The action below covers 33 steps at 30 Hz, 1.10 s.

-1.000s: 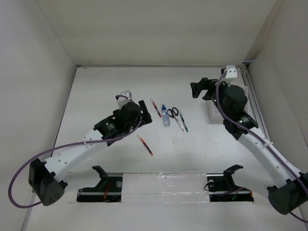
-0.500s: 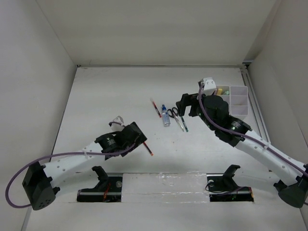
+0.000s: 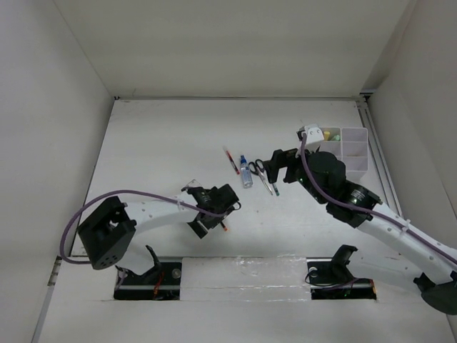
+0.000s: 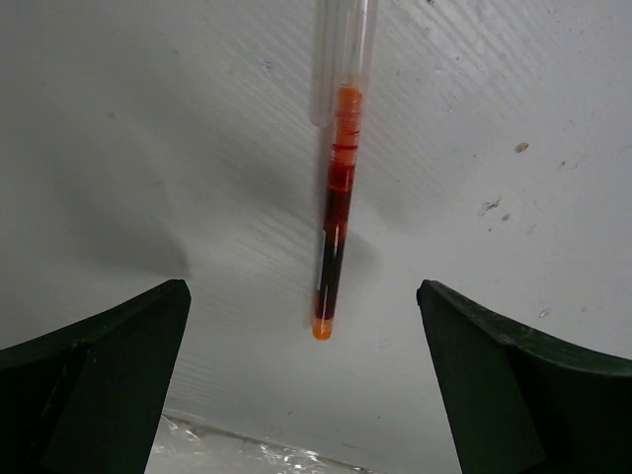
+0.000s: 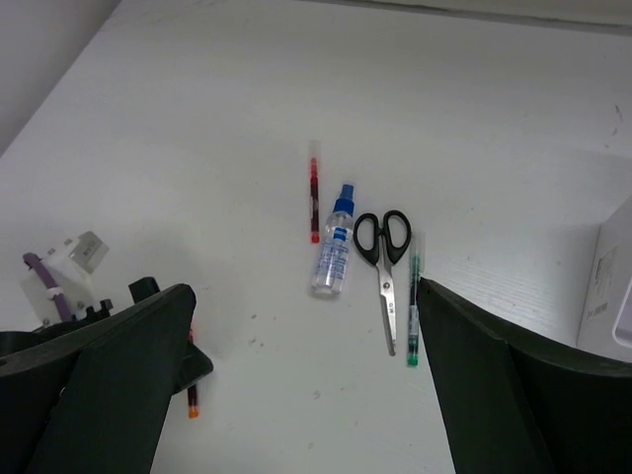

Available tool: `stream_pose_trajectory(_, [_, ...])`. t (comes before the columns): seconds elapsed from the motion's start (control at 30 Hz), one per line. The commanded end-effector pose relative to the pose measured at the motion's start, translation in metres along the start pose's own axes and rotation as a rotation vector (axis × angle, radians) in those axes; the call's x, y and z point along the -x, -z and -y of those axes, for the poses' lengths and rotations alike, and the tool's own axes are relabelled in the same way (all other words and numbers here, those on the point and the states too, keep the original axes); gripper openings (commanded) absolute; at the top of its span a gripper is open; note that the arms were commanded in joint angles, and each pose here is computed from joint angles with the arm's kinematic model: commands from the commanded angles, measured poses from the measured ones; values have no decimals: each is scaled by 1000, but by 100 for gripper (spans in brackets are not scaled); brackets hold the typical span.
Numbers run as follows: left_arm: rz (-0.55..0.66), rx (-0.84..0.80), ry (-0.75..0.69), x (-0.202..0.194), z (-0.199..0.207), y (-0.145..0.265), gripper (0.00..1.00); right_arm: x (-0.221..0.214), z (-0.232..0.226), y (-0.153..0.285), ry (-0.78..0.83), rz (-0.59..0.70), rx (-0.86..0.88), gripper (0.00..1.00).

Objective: Sort the stationery into containers
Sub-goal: Pick up the pen from the center of the board.

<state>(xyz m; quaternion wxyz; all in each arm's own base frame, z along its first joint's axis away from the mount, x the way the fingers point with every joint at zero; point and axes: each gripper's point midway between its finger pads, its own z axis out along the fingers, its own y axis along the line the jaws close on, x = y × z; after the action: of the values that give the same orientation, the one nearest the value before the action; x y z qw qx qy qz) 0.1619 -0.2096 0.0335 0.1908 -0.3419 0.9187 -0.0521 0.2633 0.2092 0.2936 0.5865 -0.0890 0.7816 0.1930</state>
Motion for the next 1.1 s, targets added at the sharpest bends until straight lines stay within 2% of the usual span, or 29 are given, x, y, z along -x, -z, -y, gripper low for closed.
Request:
stream_pose_trajectory(0.0, [38, 33, 78, 6, 14, 3, 100, 6, -8, 9, -18, 27, 48, 100])
stream_pose_trajectory(0.1, [22, 107, 52, -2, 18, -4, 100, 6, -8, 14, -31, 33, 62, 100])
stream_pose_trajectory(0.2, [1, 236, 21, -13, 4, -16, 98, 11, -9, 19, -39, 49, 77, 100])
stream_pose_trajectory(0.37, [-20, 367, -6, -24, -9, -27, 88, 13, -6, 27, -45, 71, 72, 100])
stream_pose_trajectory(0.43, [-49, 385, -4, -30, -17, -28, 77, 19, -3, 33, -55, 95, 70, 100])
stream_pose_trajectory(0.47, [-52, 368, 2, -31, -16, -33, 63, 17, -3, 31, -54, 94, 70, 100])
stream_pose_trajectory(0.73, [-76, 361, 19, -39, -28, -45, 37, 24, -3, 40, -67, 121, 88, 100])
stream_pose_trajectory(0.77, [-76, 359, 19, -40, -28, -47, 27, 23, -3, 39, -68, 122, 89, 100])
stream_pose_trajectory(0.9, [-89, 357, 14, -44, -36, -54, 0, 16, -5, 35, -60, 103, 92, 100])
stream_pose_trajectory(1.07, [-9, 340, -45, -27, -31, -54, 0, 12, -5, 30, -83, 88, 109, 100])
